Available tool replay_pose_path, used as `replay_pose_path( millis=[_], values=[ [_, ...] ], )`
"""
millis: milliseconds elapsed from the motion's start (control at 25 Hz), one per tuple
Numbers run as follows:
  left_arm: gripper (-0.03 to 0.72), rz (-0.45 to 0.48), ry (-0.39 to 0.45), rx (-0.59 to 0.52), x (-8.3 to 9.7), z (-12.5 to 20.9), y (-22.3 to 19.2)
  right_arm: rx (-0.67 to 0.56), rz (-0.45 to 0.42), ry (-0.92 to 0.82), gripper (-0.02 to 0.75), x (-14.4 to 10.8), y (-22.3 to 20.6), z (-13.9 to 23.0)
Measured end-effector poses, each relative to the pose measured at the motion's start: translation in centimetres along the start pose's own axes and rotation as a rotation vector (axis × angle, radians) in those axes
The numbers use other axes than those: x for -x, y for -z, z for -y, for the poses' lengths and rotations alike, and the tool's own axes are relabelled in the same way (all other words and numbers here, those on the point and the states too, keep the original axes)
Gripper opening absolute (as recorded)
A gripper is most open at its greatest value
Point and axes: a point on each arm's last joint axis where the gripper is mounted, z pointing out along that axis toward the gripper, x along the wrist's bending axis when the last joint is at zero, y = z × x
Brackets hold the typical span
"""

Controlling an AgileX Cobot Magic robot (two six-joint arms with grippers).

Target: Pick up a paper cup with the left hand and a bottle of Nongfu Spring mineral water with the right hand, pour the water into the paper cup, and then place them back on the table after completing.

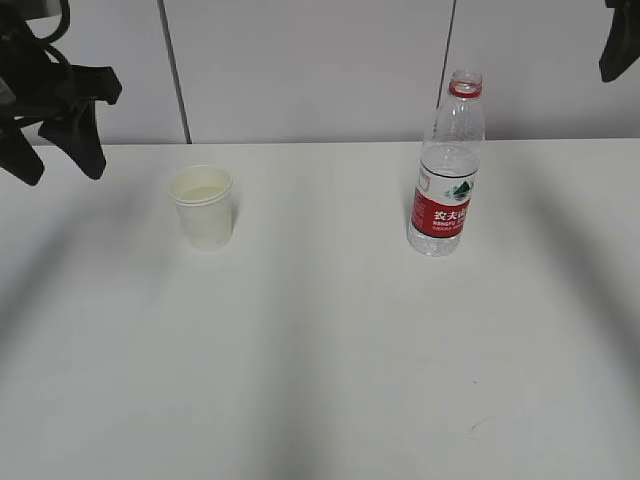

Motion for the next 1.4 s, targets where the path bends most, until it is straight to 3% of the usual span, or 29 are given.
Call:
replay_pose_path(
  millis=[280,600,1000,1400],
  values=[
    [0.396,-0.030,-0.045,0.016,-0.6,1.5,1.1,-0.070,-0.023,-0.004,0.589,0.0,-0.3,2.9],
    [0.396,-0.061,-0.065,0.078,-2.6,8.5,5.1,-0.056,-0.032,-0.002,0.588,1.0,3.2,10.1],
    [0.396,-0.028,-0.068,0.235,-5.1,18.9,8.7,0.114,-0.052,-0.011,0.587,2.5,8.1,19.4],
    [0.396,0.039,-0.067,0.417,-6.8,26.5,9.8,0.330,-0.059,0.077,0.587,3.6,10.2,28.0]
  ],
)
